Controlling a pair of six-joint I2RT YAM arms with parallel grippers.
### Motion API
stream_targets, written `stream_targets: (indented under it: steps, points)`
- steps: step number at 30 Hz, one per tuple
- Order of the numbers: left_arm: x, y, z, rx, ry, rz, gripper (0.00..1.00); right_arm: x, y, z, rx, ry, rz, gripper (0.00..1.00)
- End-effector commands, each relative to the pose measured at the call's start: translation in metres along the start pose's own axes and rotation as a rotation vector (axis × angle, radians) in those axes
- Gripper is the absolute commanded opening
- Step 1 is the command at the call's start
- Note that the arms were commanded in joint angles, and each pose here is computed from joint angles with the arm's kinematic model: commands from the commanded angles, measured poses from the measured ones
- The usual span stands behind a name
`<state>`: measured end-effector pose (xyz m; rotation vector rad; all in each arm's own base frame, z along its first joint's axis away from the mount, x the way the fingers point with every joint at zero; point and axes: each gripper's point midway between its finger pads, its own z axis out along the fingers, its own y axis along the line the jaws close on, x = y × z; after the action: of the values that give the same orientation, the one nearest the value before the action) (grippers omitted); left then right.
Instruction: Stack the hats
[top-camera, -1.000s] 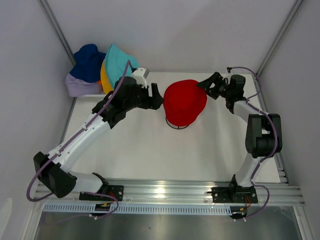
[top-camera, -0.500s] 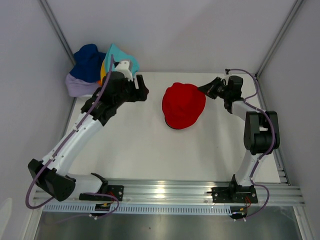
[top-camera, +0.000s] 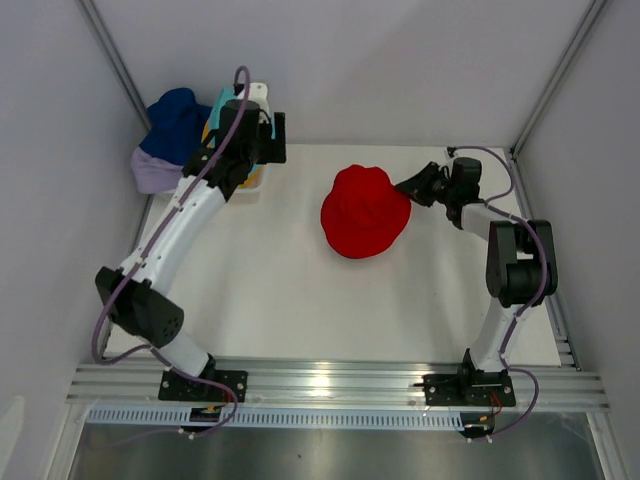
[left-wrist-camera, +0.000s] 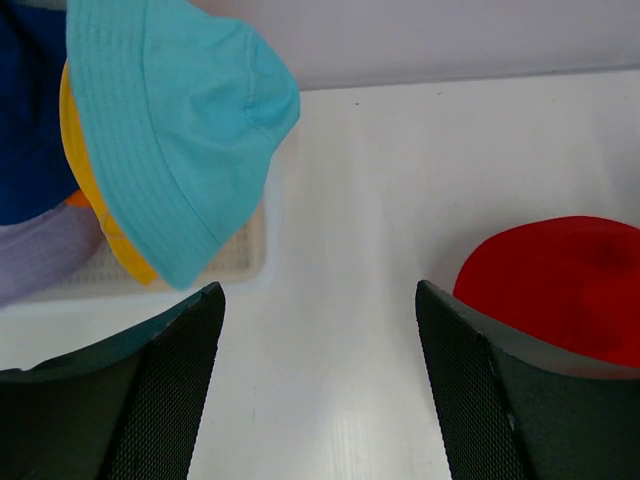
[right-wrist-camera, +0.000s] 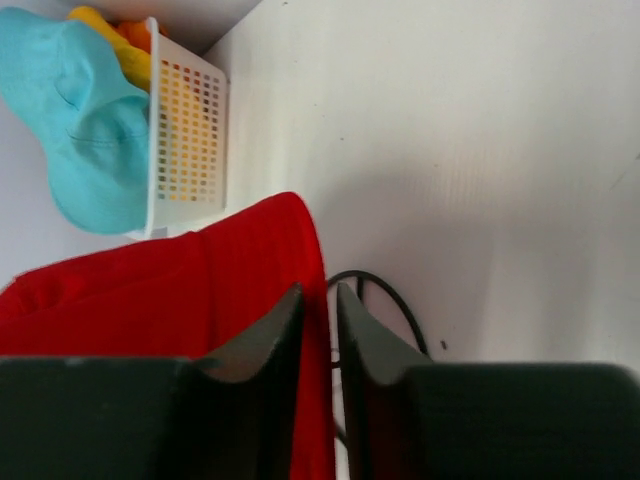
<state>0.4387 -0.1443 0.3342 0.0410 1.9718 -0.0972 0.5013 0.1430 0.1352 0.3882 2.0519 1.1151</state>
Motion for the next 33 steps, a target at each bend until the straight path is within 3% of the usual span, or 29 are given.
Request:
stream_targets:
  steps: [1,2,5,7,13,19,24,28,33]
  points:
    - [0.005,-0.008,0.024,0.002,0.043,0.197,0.80,-0.015,0.006,-0.011,0.023,-0.039,-0.074,0.26]
    - [0.007,-0.007,0.030,-0.025,0.046,0.259,0.81,-0.024,0.008,-0.017,0.031,-0.056,-0.090,0.50]
    - [0.007,-0.013,0.059,-0.118,0.047,0.459,0.81,-0.045,-0.002,-0.043,0.096,-0.081,-0.090,0.73]
    - [0.022,-0.018,0.084,-0.146,0.100,0.570,0.81,-0.058,0.000,-0.062,0.085,-0.104,-0.070,0.75]
    - [0.023,-0.009,0.130,-0.276,0.100,0.727,0.81,-0.088,0.001,-0.125,0.072,-0.194,-0.060,0.76]
    - [0.026,0.015,0.169,-0.399,0.101,0.778,0.80,-0.080,0.036,-0.167,0.108,-0.249,-0.186,0.82]
    - [0.038,0.025,0.197,-0.469,0.063,0.926,0.80,-0.075,0.072,-0.193,0.045,-0.305,-0.246,0.84]
    - [0.039,0.038,0.211,-0.510,0.050,0.900,0.79,-0.076,0.085,-0.203,0.035,-0.336,-0.283,0.84]
    - [0.027,0.052,0.217,-0.528,-0.008,0.879,0.30,-0.070,0.083,-0.206,0.041,-0.332,-0.278,0.84]
